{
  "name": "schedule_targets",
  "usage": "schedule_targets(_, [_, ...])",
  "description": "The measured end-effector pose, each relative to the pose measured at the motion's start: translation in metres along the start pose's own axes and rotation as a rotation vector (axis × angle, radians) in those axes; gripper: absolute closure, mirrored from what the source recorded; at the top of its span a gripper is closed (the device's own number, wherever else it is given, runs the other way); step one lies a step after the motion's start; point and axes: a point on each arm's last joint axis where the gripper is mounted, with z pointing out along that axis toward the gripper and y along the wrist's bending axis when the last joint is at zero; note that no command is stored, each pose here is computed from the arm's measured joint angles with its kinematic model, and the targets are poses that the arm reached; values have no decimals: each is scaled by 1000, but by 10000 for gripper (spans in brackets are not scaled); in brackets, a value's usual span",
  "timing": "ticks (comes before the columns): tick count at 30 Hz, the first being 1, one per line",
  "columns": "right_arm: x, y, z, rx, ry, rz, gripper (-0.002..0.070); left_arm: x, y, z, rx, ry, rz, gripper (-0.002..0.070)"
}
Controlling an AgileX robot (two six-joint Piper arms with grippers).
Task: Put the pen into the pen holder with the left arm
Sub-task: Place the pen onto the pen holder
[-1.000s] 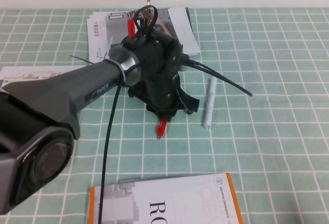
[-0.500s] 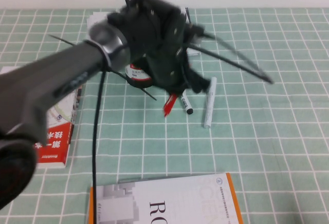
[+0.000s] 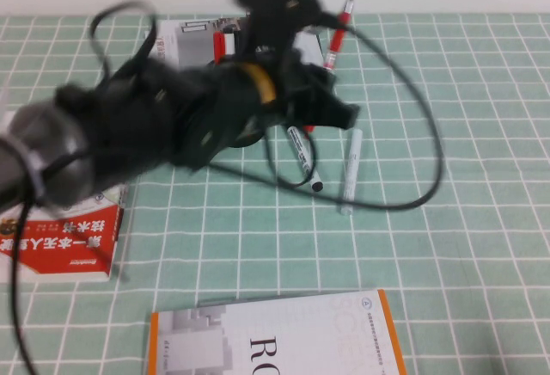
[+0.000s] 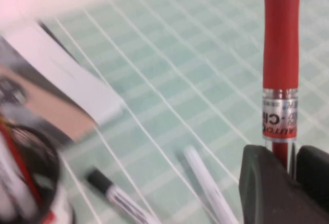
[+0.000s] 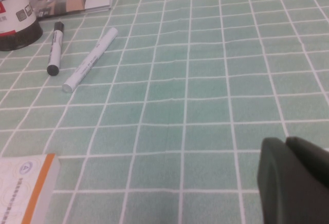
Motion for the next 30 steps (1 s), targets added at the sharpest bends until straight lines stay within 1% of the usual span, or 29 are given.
schedule_targets(3, [0,0,0,0,0,0,696,12,19,-5,-21,-143,-16,594])
schedule_targets(6, [0,0,0,0,0,0,696,16,40,-9,-60,-246,-42,595])
schedule_targets(10, [0,0,0,0,0,0,696,13,66,-9,-116,-360,-73,595])
schedule_targets(13, [0,0,0,0,0,0,696,17,81,-2,-143,-442,-80,595])
schedule_targets(15, [0,0,0,0,0,0,696,24,90,6,-160,-458,-84,595])
schedule_targets(20, [0,0,0,0,0,0,696,38,107,27,-191,-434,-97,595])
schedule_targets(23, [0,0,0,0,0,0,696,44,114,39,-202,-418,-102,595])
schedule_targets(30, [0,0,0,0,0,0,696,55,120,62,-204,-391,-106,595])
